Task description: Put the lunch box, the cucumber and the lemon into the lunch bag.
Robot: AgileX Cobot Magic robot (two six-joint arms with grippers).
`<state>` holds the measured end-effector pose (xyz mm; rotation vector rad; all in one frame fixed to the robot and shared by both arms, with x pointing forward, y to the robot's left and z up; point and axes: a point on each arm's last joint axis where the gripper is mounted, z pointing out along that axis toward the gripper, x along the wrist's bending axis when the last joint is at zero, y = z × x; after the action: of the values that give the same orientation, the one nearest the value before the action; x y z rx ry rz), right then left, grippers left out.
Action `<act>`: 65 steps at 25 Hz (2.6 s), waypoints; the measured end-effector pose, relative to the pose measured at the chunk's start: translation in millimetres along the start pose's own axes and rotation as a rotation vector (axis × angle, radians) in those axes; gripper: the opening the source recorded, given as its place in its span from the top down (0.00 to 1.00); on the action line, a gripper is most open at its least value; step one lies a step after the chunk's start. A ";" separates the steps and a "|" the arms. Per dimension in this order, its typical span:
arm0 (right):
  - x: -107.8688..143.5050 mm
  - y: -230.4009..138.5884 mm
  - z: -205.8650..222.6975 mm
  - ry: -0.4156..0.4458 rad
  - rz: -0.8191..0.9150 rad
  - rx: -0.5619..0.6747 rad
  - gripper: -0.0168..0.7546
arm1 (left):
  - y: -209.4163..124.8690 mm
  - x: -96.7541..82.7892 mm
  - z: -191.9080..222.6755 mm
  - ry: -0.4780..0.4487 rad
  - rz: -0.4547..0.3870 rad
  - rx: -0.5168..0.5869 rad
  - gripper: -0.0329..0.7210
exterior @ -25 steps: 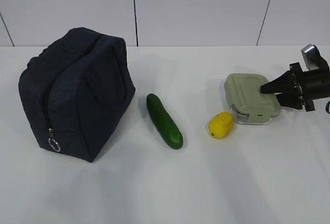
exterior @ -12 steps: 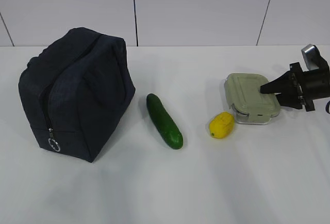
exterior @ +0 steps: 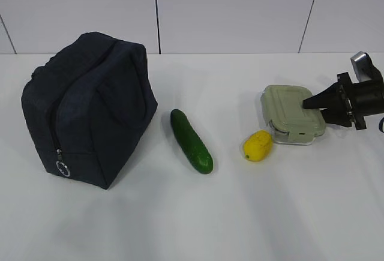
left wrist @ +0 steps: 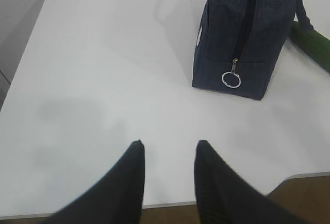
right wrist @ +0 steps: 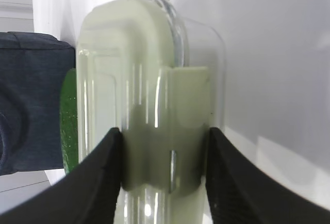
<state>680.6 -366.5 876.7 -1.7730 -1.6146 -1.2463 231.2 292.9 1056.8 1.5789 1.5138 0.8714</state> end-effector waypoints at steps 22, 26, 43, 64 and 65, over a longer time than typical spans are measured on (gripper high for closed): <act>7.8 3.8 -7.2 -0.047 0.078 -0.031 0.54 | 0.0 0.0 0.0 0.000 0.000 0.000 0.64; 8.3 4.8 -7.0 -0.037 0.094 -0.046 0.54 | 0.0 0.0 0.0 0.000 0.000 0.000 0.64; 20.8 9.8 -14.4 -0.033 0.085 -0.078 0.54 | 34.0 1.1 -4.3 0.011 0.003 0.030 0.64; 38.6 14.4 -23.9 -0.030 0.049 -0.104 0.54 | 134.6 -2.9 163.6 -0.211 -0.122 0.295 0.47; 38.6 14.4 -23.9 -0.030 0.049 -0.104 0.54 | 137.5 -5.0 173.5 -0.244 -0.141 0.309 0.44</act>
<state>683.1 -367.8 924.2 -1.8905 -1.5389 -1.3084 448.4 275.9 1096.1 1.7002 1.6122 0.3627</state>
